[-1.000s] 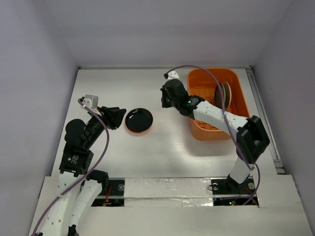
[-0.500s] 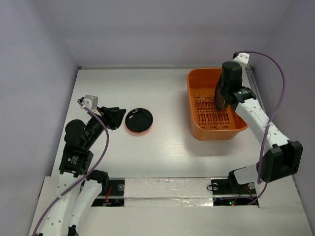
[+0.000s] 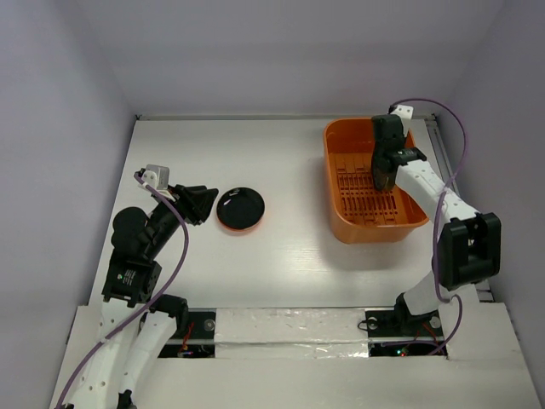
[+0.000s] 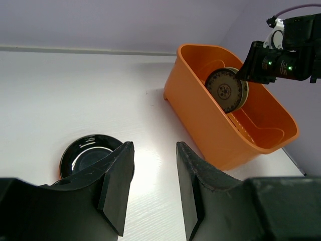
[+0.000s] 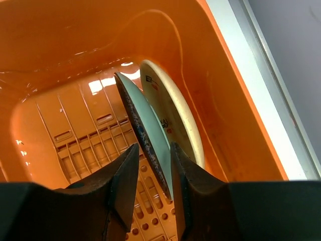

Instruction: Unload the plates from the dish rack

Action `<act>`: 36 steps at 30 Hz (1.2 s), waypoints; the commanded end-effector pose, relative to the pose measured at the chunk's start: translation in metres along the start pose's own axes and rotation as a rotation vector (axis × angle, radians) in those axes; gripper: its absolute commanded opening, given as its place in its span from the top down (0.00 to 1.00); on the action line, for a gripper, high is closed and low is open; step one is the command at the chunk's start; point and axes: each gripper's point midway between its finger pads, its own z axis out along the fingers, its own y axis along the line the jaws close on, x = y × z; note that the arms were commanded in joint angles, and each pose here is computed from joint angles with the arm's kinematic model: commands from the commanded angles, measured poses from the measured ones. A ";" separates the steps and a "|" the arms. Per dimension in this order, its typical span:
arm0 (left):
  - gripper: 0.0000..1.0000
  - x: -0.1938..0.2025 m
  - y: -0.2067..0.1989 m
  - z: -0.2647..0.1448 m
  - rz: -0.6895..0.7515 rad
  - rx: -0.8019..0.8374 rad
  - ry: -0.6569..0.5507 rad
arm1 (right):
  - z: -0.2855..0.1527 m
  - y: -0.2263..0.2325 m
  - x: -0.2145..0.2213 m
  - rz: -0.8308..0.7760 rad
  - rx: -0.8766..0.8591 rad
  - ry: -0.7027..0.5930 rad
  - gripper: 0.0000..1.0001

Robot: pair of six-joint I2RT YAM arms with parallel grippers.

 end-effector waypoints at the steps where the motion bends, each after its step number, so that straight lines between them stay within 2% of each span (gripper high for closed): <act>1: 0.64 -0.015 -0.010 0.001 0.014 0.044 -0.051 | 0.003 0.000 -0.007 -0.003 0.009 -0.012 0.64; 10: 0.64 -0.014 -0.010 0.001 0.014 0.042 -0.051 | 0.017 -0.001 0.006 -0.043 0.045 0.035 0.66; 13: 0.64 -0.014 -0.010 0.002 0.013 0.044 -0.049 | 0.015 -0.002 0.004 -0.052 0.040 0.034 0.70; 17: 0.64 -0.013 -0.010 0.002 0.010 0.046 -0.045 | 0.007 -0.007 -0.006 -0.060 0.043 0.012 0.81; 19: 0.64 -0.012 -0.010 0.002 0.010 0.050 -0.042 | -0.002 -0.008 -0.015 -0.066 0.034 -0.015 0.84; 29: 0.63 -0.010 -0.010 0.004 0.005 0.051 -0.034 | -0.043 -0.003 -0.043 -0.083 0.014 -0.116 0.89; 36: 0.64 -0.009 -0.007 0.005 -0.001 0.043 -0.027 | -0.106 0.010 -0.080 -0.003 -0.127 -0.251 1.00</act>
